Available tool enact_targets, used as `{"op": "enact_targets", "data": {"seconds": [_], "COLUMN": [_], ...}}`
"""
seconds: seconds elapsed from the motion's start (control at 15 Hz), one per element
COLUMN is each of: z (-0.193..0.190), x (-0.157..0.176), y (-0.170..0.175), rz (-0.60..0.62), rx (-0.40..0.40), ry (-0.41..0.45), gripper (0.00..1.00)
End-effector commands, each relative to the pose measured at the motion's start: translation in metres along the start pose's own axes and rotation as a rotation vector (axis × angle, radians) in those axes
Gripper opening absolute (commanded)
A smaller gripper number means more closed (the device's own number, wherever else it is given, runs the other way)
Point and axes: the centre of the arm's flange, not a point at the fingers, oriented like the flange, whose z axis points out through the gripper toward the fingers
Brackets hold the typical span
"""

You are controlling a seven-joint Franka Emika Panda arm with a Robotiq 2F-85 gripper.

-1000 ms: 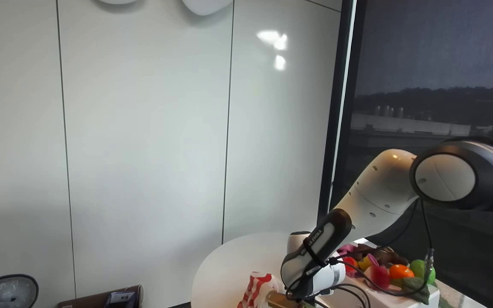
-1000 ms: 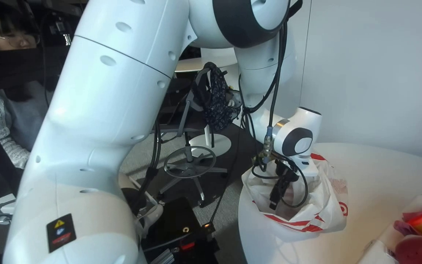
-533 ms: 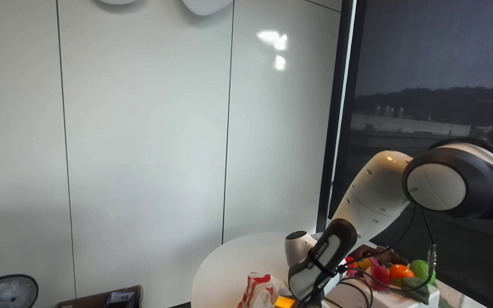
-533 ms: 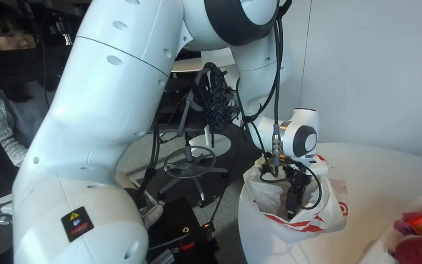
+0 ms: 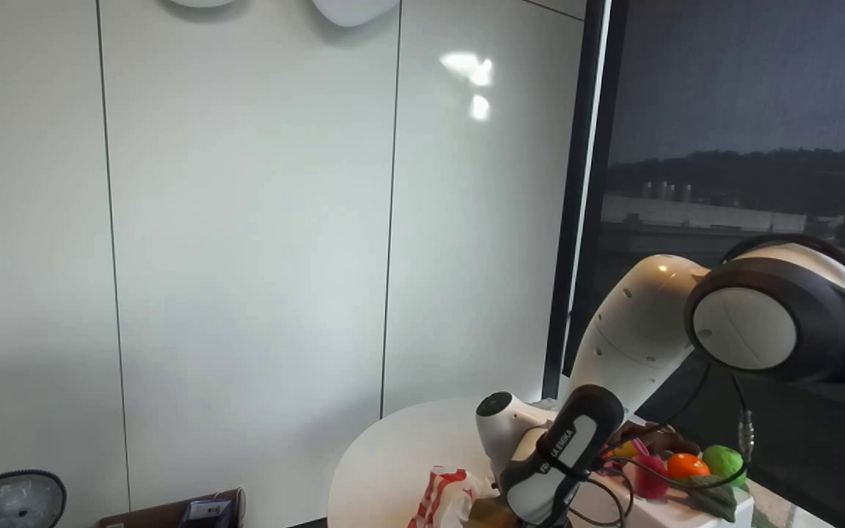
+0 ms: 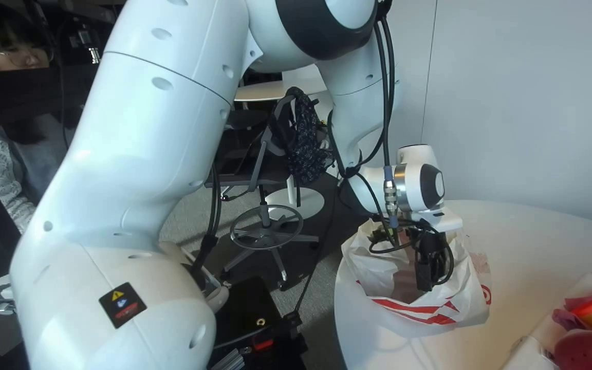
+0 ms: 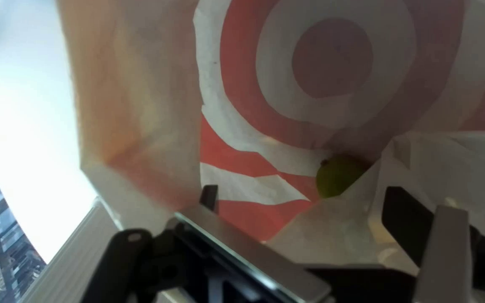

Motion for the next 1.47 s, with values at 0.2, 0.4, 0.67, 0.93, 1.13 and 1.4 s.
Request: {"op": "enact_targets", "data": {"seconds": [0.2, 0.4, 0.67, 0.93, 1.13, 1.4], "z": [-0.001, -0.023, -0.053, -0.1, -0.14, -0.196], "x": [-0.019, -0.021, -0.014, -0.006, 0.0, 0.006], "y": [-0.016, -0.014, 0.0, 0.027, 0.054, 0.092], "rz": [-0.044, -0.063, -0.095, -0.127, -0.147, -0.183], "rx": [0.058, 0.105, 0.137, 0.169, 0.201, 0.197], "ry": [-0.147, -0.2, -0.252, -0.303, -0.347, -0.344], "gripper": [1.0, 1.0, 1.0, 1.0, 1.0, 1.0]}}
